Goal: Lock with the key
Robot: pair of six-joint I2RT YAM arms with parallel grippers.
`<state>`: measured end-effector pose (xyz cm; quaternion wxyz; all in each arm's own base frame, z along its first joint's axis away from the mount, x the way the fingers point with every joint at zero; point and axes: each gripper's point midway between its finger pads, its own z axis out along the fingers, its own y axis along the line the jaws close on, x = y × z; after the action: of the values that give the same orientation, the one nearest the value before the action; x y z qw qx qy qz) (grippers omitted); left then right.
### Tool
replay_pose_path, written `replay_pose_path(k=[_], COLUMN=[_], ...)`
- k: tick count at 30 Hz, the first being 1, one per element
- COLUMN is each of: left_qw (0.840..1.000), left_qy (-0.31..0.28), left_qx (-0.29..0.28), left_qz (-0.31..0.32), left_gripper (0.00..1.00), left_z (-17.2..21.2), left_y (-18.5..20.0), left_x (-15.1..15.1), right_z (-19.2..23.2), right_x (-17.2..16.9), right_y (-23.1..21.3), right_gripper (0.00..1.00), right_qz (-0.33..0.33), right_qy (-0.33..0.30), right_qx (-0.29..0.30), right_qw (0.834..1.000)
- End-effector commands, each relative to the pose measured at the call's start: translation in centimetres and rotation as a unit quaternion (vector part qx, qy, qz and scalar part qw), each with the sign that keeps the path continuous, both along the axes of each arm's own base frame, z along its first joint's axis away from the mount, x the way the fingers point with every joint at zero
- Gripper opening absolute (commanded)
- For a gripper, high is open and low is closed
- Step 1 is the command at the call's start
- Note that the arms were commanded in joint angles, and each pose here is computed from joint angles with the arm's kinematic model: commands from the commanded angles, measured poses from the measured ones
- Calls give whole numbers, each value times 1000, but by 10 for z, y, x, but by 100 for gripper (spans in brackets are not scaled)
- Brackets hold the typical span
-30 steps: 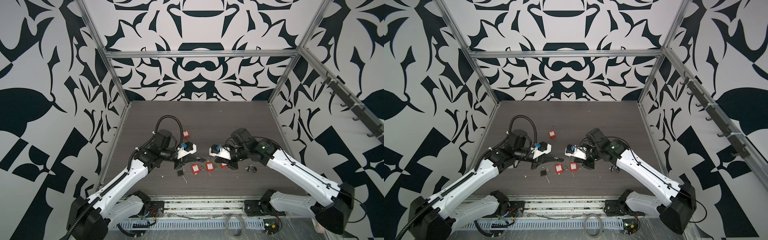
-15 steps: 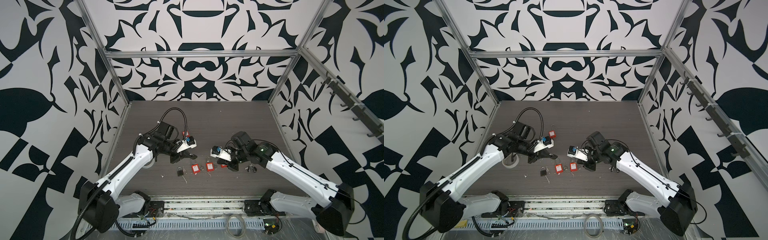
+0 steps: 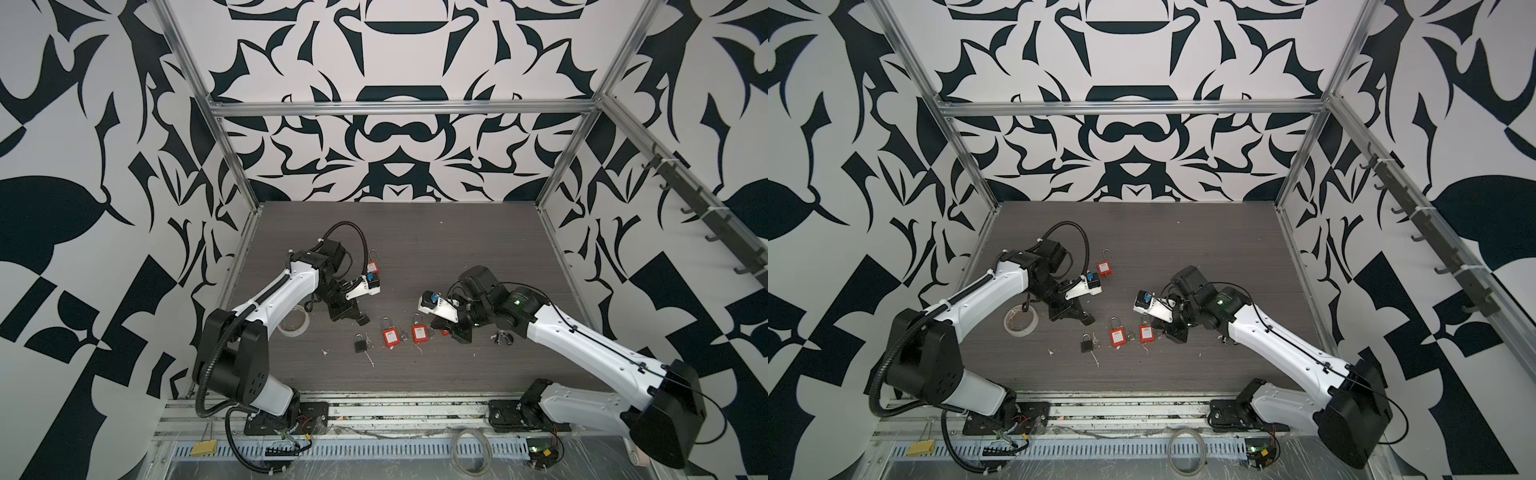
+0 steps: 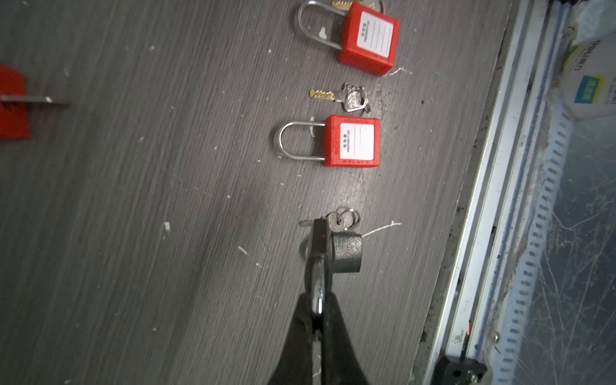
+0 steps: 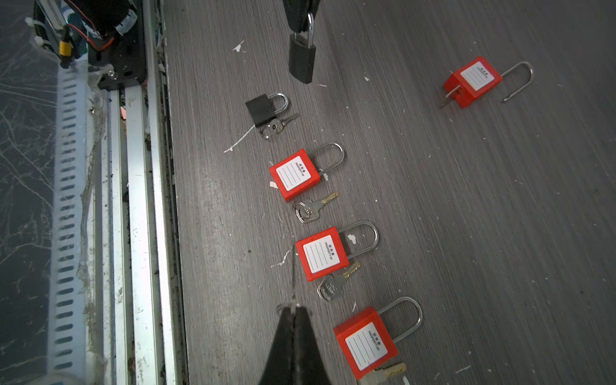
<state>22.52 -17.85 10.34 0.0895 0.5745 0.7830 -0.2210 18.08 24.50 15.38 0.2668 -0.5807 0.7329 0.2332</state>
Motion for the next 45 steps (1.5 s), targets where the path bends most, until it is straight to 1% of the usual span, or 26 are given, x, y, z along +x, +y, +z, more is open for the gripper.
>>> replay_pose_path(k=[1, 7, 13, 20, 28, 31, 33, 39, 43, 45], left_qw=[999, 998, 995, 994, 992, 991, 992, 992, 994, 994], left_qy=[27, 38, 61, 68, 76, 64, 47, -10, -37, -56], left_qx=[25, 49, 76, 85, 102, 113, 119, 124, 100, 77], left_qz=[-11, -6, -8, -12, -15, -13, -5, 2, 23, 48], left_gripper=[0, 0, 0, 0, 0, 9, 21, 35, 43, 51], left_z=[-6, -21, -34, -44, -59, -61, -61, -57, -47, -38], left_y=[8, 12, 17, 15, 16, 17, 18, 19, 14, 13], left_x=[-6, 5, 13, 23, 33, 41, 49, 72, 84, 93], right_z=[3, -3, -6, -5, 0, 3, 5, 12, 12, 10], right_x=[5, 7, 9, 8, 7, 5, 3, 9, 17, 24], right_y=[10, 17, 22, 27, 39, 43, 46, 57, 64, 65], right_gripper=[0, 0, 0, 0, 0, 0, 0, 0, 0, 0], right_qz=[-6, -9, -10, -8, -12, -13, -12, -40, -91, -128], right_qy=[5, 22, 38, 48, 81, 96, 105, 123, 153, 170], right_qx=[26, 33, 37, 49, 76, 84, 92, 109, 107, 98], right_qw=[1000, 999, 999, 998, 994, 992, 990, 986, 978, 972])
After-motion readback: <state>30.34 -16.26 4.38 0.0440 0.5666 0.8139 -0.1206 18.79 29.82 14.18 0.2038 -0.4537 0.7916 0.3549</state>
